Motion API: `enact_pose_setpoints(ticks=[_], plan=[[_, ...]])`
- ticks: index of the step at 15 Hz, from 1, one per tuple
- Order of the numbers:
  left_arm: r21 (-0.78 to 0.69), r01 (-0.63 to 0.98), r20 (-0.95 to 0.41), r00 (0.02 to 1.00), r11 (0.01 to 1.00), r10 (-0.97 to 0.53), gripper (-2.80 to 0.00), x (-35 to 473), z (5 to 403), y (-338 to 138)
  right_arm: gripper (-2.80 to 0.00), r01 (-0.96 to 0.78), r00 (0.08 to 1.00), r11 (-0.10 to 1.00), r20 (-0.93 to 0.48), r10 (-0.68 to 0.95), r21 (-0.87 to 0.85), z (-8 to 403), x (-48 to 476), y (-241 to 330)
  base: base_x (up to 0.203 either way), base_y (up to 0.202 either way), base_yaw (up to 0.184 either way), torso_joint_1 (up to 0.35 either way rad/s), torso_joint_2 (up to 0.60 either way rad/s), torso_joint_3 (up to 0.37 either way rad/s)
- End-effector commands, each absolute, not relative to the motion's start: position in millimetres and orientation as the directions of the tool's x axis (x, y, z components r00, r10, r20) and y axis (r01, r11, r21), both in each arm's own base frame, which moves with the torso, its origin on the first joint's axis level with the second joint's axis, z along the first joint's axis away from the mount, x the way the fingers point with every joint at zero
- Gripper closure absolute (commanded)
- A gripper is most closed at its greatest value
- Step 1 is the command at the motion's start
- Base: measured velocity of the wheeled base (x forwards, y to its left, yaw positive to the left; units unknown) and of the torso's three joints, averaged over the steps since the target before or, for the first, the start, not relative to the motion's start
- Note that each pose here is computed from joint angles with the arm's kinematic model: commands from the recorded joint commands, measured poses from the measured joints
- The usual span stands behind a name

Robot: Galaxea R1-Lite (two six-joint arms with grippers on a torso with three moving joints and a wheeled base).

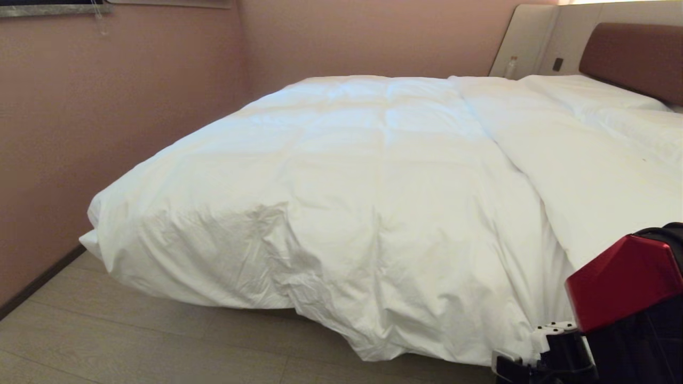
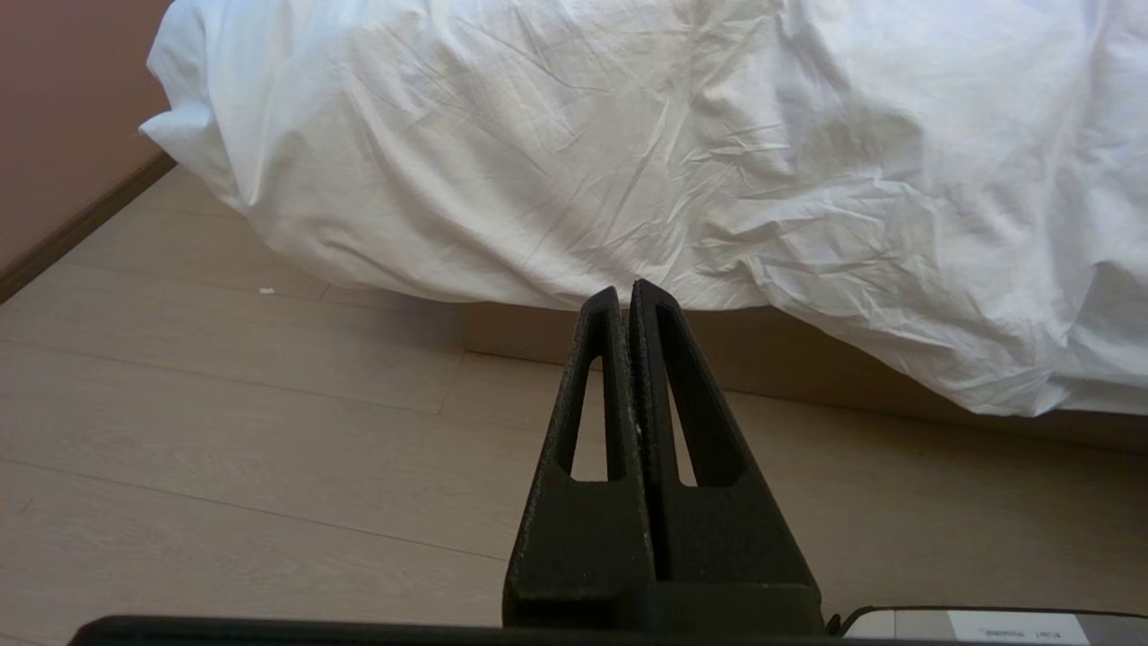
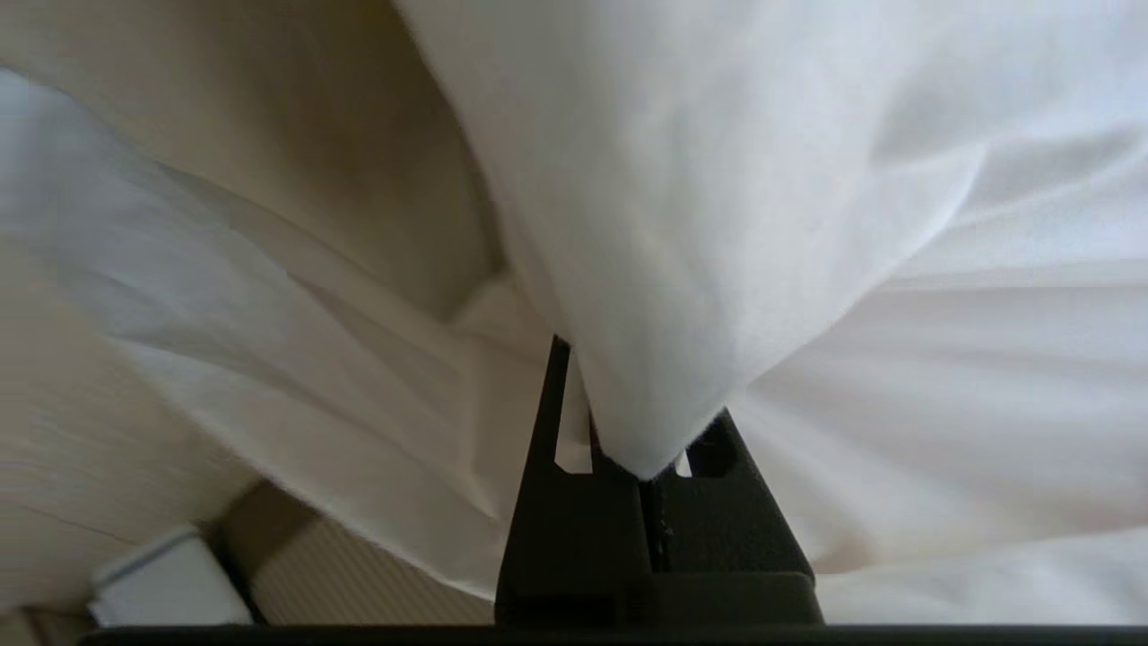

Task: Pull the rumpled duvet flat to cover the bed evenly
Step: Flatten the corners of the folded blanket

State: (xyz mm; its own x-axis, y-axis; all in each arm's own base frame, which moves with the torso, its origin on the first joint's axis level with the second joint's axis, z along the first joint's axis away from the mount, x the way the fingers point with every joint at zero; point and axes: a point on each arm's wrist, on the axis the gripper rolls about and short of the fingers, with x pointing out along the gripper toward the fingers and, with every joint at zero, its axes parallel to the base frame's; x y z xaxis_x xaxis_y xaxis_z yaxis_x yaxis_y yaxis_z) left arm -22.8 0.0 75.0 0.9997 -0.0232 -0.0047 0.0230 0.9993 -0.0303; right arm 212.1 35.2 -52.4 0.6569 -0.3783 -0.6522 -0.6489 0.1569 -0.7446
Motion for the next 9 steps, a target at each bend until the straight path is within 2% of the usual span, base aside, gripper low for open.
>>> enact_pose_setpoints(ticks=[1, 9], plan=[[-0.031, 0.023, -0.005, 1.000, 0.999, -0.023, 0.00, -22.8, 75.0, 0.0, 0.00, -0.702, 0.654, 0.168, -0.719, -0.235, -0.692, -55.5, 208.4, 36.8, 0.000, 0.000, 0.000, 0.000, 0.00, 0.000], [-0.031, 0.023, -0.005, 1.000, 0.999, -0.023, 0.00, -22.8, 75.0, 0.0, 0.00, -0.745, 0.622, 0.180, -0.767, -0.161, -0.642, -59.5, 202.9, 35.8, 0.000, 0.000, 0.000, 0.000, 0.00, 0.000]])
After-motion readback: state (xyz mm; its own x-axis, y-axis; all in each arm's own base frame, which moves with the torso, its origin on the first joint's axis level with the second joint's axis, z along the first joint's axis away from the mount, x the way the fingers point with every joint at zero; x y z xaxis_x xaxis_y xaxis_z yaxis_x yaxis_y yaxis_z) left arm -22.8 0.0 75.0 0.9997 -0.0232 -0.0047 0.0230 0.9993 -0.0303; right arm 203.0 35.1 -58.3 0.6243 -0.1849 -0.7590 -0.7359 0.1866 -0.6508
